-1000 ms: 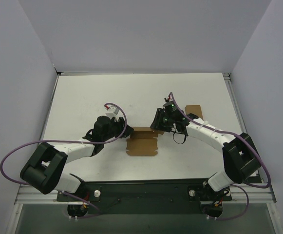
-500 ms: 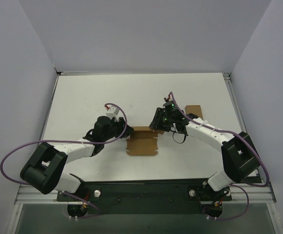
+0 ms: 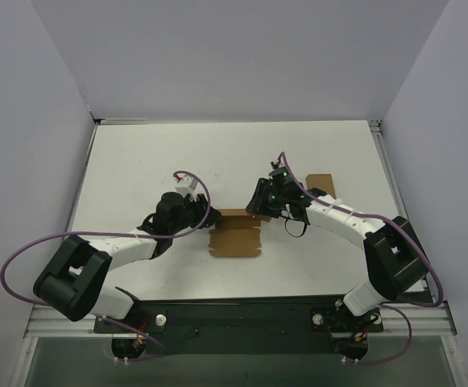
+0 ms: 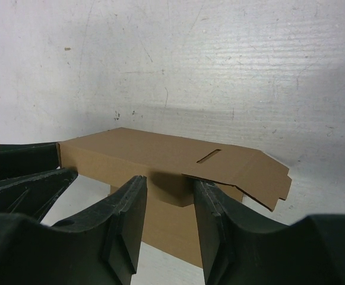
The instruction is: Fold the paper box
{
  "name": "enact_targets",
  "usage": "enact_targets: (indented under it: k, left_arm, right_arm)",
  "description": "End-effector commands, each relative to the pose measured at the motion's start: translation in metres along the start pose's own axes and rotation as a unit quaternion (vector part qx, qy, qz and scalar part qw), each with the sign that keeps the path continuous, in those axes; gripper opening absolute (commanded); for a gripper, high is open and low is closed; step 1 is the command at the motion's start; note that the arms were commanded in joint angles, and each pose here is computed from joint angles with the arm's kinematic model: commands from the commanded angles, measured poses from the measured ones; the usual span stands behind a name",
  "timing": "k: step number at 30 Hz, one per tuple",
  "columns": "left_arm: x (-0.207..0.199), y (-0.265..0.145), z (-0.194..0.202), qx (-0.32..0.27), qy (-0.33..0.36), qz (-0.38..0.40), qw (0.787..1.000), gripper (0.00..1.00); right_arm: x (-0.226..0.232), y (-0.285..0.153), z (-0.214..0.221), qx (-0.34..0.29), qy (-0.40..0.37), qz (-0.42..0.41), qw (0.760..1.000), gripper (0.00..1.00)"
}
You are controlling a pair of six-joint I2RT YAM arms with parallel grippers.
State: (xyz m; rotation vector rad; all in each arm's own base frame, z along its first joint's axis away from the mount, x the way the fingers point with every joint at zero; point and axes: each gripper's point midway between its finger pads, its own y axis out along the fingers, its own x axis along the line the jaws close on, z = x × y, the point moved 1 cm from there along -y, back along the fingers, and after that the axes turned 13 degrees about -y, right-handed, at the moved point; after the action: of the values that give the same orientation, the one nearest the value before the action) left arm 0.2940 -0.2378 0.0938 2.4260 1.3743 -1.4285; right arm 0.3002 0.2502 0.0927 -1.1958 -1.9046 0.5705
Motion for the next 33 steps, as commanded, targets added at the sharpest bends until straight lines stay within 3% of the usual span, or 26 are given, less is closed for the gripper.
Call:
enact_targets:
  k: [1,21,33]
  left_arm:
    - [-0.016,0.003,-0.002,0.000,0.014,0.023,1.000,0.46]
    - [-0.017,0.005,-0.001,0.002,0.018,0.022,1.000,0.46]
    - [-0.018,0.004,0.000,0.003,0.019,0.021,1.000,0.46]
  right_arm:
    - [0.011,0.008,0.007,0.014,0.011,-0.027,0.999,0.37]
    - [0.021,0.013,0.014,0.015,0.078,-0.072,0.994,0.33]
    - [0.022,0.012,0.006,-0.022,0.134,-0.106,0.985,0.24]
